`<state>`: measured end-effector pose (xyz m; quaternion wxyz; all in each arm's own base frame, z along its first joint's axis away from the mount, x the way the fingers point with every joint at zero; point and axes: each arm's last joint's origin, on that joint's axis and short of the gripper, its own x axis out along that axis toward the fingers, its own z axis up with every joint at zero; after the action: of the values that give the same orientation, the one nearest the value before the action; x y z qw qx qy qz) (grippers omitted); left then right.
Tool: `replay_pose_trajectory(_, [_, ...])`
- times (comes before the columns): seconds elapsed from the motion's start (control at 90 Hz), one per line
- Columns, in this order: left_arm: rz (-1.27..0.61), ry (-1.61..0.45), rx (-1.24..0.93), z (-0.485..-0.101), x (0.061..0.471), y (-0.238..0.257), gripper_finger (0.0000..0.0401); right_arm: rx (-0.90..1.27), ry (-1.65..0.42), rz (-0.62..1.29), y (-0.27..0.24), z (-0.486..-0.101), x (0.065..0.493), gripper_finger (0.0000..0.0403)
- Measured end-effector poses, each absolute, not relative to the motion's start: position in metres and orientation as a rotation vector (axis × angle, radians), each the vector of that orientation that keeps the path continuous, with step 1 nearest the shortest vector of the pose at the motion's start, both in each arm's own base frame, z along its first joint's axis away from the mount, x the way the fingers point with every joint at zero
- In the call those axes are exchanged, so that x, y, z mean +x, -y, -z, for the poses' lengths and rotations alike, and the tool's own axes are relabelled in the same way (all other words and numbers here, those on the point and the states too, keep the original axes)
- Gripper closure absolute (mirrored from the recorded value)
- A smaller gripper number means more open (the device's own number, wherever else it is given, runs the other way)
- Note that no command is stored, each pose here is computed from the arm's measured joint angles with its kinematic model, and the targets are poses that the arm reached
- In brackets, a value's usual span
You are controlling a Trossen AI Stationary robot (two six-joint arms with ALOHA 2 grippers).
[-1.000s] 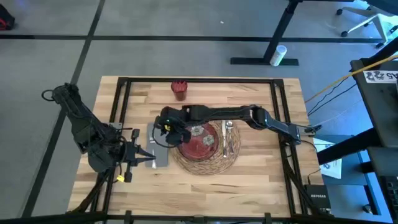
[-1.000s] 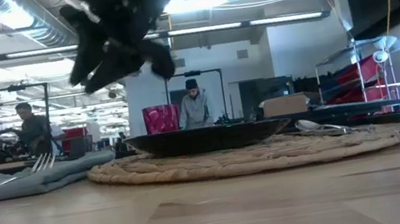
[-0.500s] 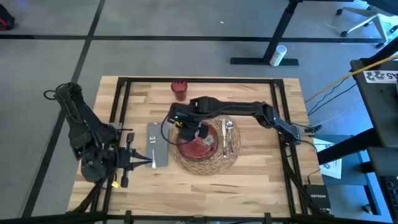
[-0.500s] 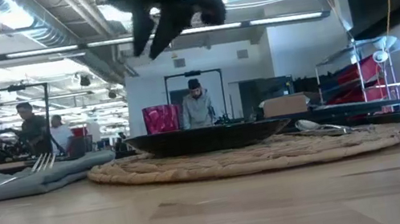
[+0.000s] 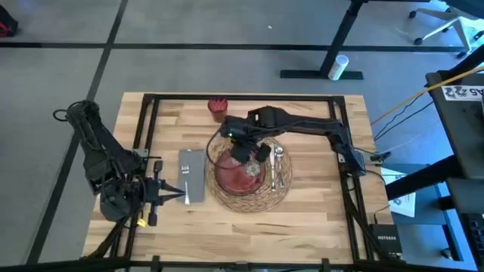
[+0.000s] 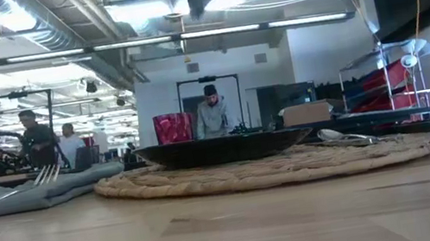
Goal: Set table place
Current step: Move the red cup to the top right of the brown placemat
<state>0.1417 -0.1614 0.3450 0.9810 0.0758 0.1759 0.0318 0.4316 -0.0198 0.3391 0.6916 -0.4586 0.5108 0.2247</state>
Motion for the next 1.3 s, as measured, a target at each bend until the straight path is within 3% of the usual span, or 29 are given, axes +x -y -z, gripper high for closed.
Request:
replay_pose_trajectory(0.367, [-0.067, -0.359, 0.152, -0.344, 0.142, 0.161, 0.0401, -0.923, -1.118, -0.221, 0.113, -0.277, 0.481, 0.0313])
replay_pose_trajectory(0.6, [-0.072, -0.372, 0.158, -0.343, 0.141, 0.160, 0.0401, -0.869, -1.121, -0.118, 0.162, -0.248, 0.489, 0.0272])
replay_pose_trajectory(1.3, [-0.084, -0.390, 0.144, -0.340, 0.140, 0.159, 0.0401, -0.642, -1.079, -0.254, 0.210, -0.221, 0.473, 0.0266])
